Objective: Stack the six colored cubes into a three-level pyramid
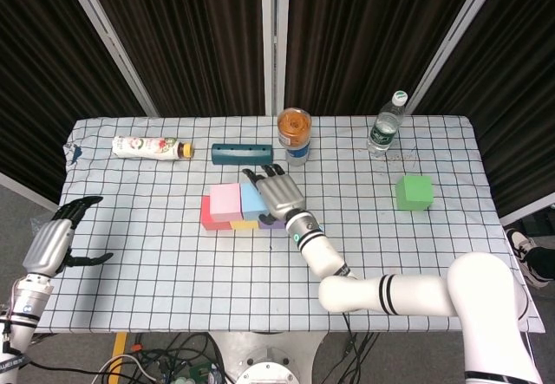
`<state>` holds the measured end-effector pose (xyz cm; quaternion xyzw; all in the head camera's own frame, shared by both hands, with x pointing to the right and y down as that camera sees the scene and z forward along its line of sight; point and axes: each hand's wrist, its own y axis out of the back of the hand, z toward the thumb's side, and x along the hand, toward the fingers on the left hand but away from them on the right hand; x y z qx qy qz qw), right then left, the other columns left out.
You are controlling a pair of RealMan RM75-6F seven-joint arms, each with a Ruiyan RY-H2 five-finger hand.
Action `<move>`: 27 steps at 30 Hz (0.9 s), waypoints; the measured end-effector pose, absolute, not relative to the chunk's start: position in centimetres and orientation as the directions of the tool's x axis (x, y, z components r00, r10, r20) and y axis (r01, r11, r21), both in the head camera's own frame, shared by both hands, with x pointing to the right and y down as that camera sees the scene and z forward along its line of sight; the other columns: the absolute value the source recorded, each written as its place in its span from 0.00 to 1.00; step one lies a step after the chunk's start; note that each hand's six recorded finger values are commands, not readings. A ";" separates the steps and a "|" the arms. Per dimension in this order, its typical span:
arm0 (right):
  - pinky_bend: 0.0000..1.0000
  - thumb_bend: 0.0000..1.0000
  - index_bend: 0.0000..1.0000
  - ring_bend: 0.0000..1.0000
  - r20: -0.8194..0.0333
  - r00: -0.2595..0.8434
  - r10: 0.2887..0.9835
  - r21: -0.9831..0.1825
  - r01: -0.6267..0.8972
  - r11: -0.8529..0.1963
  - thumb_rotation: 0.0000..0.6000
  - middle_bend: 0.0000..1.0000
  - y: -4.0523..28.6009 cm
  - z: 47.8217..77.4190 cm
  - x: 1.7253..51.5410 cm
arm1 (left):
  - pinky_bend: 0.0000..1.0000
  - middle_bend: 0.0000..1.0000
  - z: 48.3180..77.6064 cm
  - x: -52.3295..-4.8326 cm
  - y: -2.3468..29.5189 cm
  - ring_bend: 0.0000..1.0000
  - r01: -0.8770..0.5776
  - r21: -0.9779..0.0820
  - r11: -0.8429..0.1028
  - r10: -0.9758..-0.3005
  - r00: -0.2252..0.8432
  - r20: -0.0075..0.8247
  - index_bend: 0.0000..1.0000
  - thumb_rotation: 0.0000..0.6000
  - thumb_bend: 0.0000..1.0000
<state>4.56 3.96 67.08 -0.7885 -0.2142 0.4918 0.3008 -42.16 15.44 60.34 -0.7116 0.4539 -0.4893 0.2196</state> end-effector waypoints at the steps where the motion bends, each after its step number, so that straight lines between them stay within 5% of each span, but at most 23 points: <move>1: 0.00 0.16 0.00 0.00 -0.648 0.425 0.632 -0.684 0.042 -0.728 1.00 0.20 4.0 67.1 4.6 | 0.11 0.12 60.3 -42.2 15.4 0.09 -0.432 -0.757 -0.491 -0.861 0.109 0.496 0.15 1.00 0.00; 11: 0.00 0.15 0.00 0.00 -0.648 0.428 0.630 -0.678 0.052 -0.733 1.00 0.18 4.2 66.7 4.7 | 0.11 0.12 60.3 -42.2 15.5 0.09 -0.432 -0.759 -0.488 -0.863 0.109 0.493 0.15 1.00 0.00; 17: 0.00 0.14 0.00 0.00 -0.647 0.427 0.632 -0.670 0.078 -0.738 1.00 0.08 4.0 65.7 6.0 | 0.11 0.12 60.3 -42.3 15.4 0.09 -0.433 -0.758 -0.488 -0.863 0.108 0.494 0.14 1.00 0.00; 27: 0.00 0.15 0.00 0.00 -0.575 0.367 0.731 -0.727 0.180 -0.663 1.00 0.12 3.0 61.5 13.9 | 0.11 0.12 60.1 -42.8 14.9 0.09 -0.386 -0.806 -0.450 -0.886 0.081 0.456 0.14 1.00 0.00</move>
